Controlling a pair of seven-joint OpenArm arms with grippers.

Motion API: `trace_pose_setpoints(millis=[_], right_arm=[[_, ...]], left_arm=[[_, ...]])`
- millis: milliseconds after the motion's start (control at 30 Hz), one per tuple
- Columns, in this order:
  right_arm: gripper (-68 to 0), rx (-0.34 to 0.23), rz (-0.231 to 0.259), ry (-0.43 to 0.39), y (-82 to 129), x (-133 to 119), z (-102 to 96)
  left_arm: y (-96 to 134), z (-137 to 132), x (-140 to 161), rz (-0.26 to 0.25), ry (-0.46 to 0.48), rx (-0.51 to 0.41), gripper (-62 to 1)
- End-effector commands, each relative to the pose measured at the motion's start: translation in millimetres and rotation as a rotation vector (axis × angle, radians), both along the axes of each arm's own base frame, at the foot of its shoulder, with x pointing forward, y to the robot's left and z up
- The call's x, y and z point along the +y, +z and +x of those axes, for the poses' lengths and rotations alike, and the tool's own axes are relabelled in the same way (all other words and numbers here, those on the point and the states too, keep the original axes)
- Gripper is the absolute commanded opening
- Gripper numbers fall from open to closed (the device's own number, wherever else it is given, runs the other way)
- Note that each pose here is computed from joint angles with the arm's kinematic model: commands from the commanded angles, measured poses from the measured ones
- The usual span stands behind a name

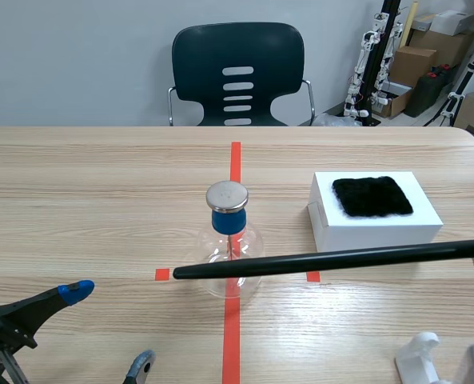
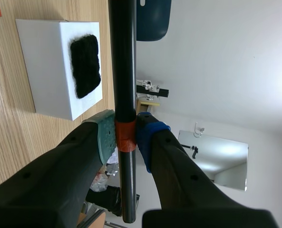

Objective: Do the electroscope experiment. move the rod toward and away from the electroscope

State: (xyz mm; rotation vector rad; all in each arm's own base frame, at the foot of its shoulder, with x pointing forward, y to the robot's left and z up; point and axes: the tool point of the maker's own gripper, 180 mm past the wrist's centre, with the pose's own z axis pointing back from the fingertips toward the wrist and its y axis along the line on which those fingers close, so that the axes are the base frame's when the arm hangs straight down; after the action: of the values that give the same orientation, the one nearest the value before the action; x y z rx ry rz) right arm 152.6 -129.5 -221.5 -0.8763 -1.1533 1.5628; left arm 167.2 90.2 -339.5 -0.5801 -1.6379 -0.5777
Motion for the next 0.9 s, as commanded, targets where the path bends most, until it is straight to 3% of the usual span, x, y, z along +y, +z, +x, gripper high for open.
trace_pose_setpoints(millis=[0,367,533,667,867], right_arm=[[-65.8,-0.024,0.005,-0.005,6,0,2.5],[-65.8,-0.028,0.008,-0.008,7,-1,2.9],[-65.8,-0.095,0.048,-0.021,20,-3,7.2],[-66.0,-0.13,0.033,-0.051,28,-15,12.8],[-66.0,-0.254,0.001,-0.11,55,-41,36.0]], left_arm=[[5,2,0,-0.017,0.003,-0.018,1.4],[5,2,0,-0.017,0.003,-0.018,1.4],[5,2,0,-0.017,0.003,-0.018,1.4],[5,2,0,-0.017,0.003,-0.018,1.4],[5,2,0,-0.017,0.003,-0.018,1.4]])
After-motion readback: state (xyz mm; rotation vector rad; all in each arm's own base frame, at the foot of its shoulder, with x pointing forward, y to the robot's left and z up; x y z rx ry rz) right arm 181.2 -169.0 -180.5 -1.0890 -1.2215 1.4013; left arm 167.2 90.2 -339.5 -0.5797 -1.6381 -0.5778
